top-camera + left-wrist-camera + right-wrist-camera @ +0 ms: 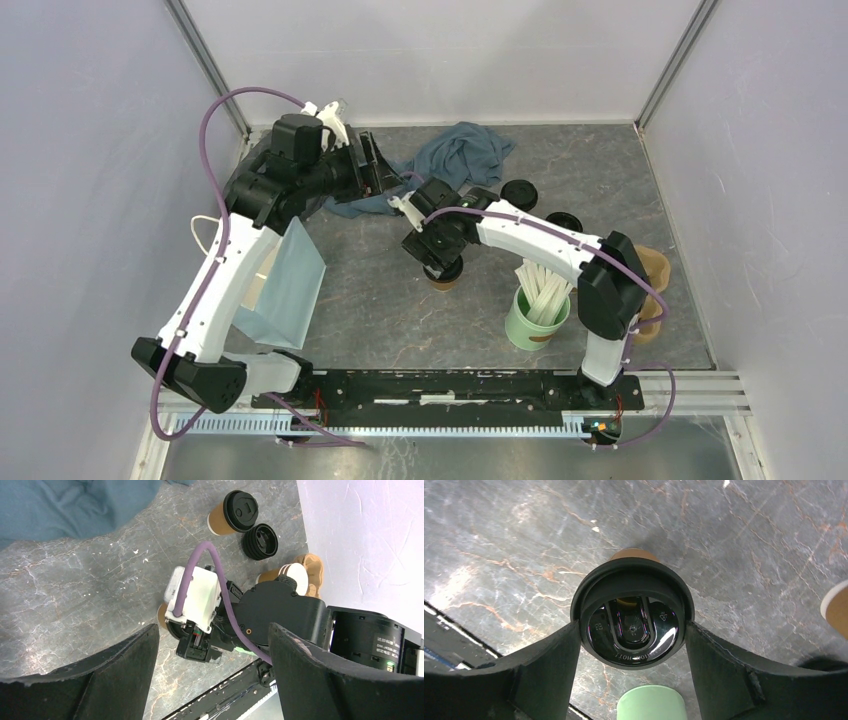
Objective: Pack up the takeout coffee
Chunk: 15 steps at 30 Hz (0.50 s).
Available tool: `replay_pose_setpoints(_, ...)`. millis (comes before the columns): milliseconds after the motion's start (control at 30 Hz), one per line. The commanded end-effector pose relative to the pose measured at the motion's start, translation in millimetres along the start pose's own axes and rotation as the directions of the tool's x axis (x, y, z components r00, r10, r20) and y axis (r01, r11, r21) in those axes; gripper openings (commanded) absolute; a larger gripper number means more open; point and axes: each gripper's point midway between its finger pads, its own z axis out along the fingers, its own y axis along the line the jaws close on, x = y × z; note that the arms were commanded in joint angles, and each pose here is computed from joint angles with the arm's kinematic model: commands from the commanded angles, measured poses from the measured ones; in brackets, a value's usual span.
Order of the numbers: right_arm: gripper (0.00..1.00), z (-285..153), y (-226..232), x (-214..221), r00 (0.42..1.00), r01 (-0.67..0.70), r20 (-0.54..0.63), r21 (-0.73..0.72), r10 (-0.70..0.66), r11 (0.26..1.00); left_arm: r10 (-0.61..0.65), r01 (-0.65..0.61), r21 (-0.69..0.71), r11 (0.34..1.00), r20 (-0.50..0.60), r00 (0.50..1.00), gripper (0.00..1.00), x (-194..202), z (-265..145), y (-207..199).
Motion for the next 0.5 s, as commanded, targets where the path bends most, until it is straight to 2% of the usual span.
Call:
replay_pose_setpoints(0,0.79,0.4,-22.7,1.1,0.999,-0.043,0.014,0.132,0.041,0.99,0.088,-0.088,-0.001,0.996,0.075,0.993,0.86,-17.7,-20.6,-7.4)
replay_pose_setpoints(167,0.77,1.9,-65.7,1.7,0.99,-0.142,0.05,0.242,0.133,0.96,0.102,-0.102,-0.004,0.995,0.078,0.992,0.86,-19.5,-23.9,-8.6)
replay_pose_setpoints(367,0.78,4.8,-136.4,12.8,0.948,-0.318,0.104,0.28,0.3,0.906,0.119,-0.119,-0.013,0.993,0.084,0.989,0.86,-22.6,-30.2,-9.6)
replay_pose_setpoints(467,0.8,4.5,-153.5,15.0,0.939,-0.344,0.106,0.286,0.327,0.894,0.123,-0.123,-0.013,0.992,0.083,0.989,0.86,-22.4,-33.2,-10.6)
